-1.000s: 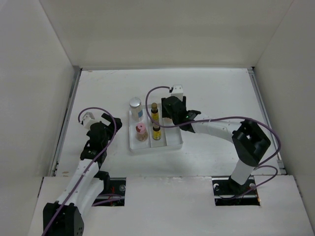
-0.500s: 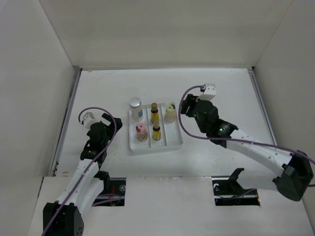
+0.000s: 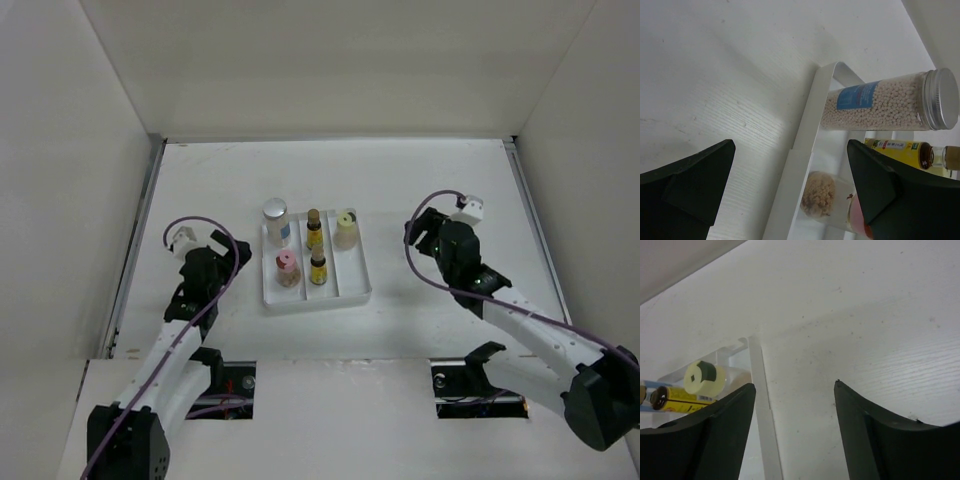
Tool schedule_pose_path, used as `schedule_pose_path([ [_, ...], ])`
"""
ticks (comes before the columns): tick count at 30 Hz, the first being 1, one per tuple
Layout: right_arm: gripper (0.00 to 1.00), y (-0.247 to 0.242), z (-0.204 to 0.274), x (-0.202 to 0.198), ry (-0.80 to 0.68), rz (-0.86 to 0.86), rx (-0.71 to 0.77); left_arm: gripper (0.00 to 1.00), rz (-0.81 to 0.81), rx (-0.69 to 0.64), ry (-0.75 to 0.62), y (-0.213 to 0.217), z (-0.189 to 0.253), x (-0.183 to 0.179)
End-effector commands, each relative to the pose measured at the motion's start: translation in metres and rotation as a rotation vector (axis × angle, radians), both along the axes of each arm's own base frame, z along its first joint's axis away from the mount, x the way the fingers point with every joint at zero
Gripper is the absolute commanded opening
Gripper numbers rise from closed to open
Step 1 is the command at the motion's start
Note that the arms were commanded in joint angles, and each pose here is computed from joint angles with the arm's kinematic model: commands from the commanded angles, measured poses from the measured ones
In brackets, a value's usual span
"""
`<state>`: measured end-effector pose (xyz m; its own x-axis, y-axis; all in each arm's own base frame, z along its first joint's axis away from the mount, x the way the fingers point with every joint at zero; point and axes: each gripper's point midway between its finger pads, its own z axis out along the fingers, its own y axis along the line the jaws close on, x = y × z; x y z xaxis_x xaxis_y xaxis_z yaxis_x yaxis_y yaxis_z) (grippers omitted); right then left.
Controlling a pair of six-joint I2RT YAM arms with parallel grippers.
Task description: Organize the condiment bottles
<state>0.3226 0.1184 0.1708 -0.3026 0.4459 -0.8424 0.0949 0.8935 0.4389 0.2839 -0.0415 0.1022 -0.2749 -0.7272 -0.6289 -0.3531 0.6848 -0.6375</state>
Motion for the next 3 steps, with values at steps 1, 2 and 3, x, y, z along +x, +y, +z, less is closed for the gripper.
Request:
schedule_pose_path([
  [1, 0.75, 0.0146, 0.0199, 0.0055, -0.055, 0.059, 0.038, 1.00, -0.032, 0.025, -0.060, -0.0052, 0.0255, 0.0126],
  [2, 0.77, 0.0167, 0.0218, 0.0062, -0.060, 0.071, 0.020, 1.00, -0.031, 0.030, -0.060, -0.0048, 0.0246, 0.0127],
  [3, 0.78, 0.0202, 0.0250, 0.0065, -0.067, 0.087, 0.005, 1.00, -0.028, 0.033, -0.057, -0.0039, 0.0230, 0.0124],
])
